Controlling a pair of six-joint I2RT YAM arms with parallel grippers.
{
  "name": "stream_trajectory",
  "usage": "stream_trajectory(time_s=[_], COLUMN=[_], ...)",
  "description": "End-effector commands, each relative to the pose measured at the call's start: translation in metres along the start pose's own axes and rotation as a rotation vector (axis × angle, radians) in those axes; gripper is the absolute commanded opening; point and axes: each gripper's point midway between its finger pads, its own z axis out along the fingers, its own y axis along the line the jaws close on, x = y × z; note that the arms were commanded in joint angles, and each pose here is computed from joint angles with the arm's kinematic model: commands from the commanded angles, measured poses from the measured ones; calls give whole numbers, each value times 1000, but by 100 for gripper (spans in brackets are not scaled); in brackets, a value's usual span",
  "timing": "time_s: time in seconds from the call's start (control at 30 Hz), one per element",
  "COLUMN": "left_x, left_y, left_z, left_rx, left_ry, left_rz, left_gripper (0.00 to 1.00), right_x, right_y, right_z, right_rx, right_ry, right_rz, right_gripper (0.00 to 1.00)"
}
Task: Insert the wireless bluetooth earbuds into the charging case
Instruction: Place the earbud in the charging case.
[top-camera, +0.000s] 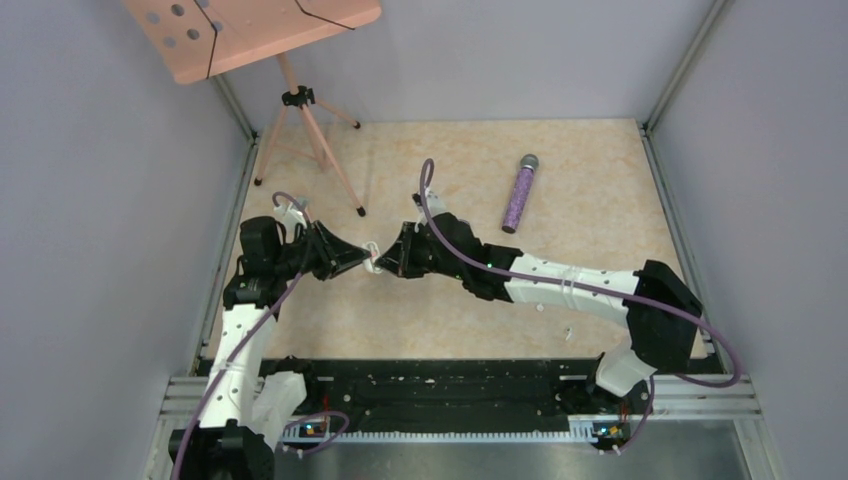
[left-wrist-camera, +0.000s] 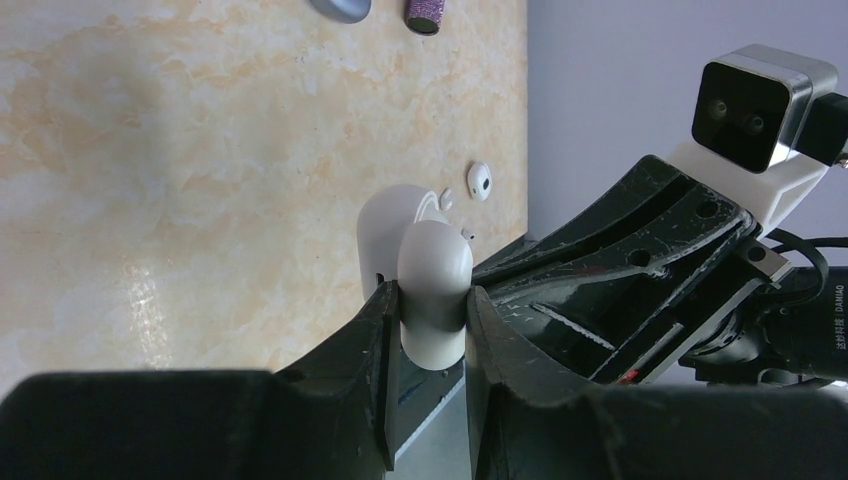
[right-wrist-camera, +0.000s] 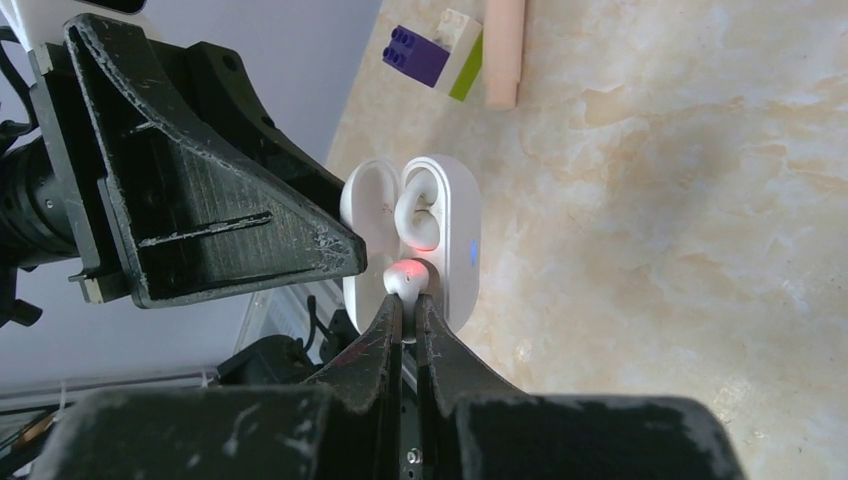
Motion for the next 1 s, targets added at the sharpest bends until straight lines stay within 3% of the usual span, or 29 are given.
stream_trajectory(time_s=[0.0,0.47,0.57,0.67,0.97], left_x=[-4,-4,-4,-4,-3], left_y=[-14,-16,-16,-16,-10], left_z=[-3,-4,-3,-3,-2], left_rx=[45,50,49,48,37], left_ry=[-15,-14,-13,-13,-9], left_rz=[49,51,51,51,45], left_gripper=[0,0,0,0,0], right_x=[-10,-4,-4,-5,-28], right_y=[24,9,15,20,31], right_z=[3,7,6,4,-19], right_rx=[-30,79,55,37,26], right_ry=[-39,-72,-73,-75,-143], right_rz=[-14,-103,-109,-112,-116], right_gripper=[0,1,18,27,34])
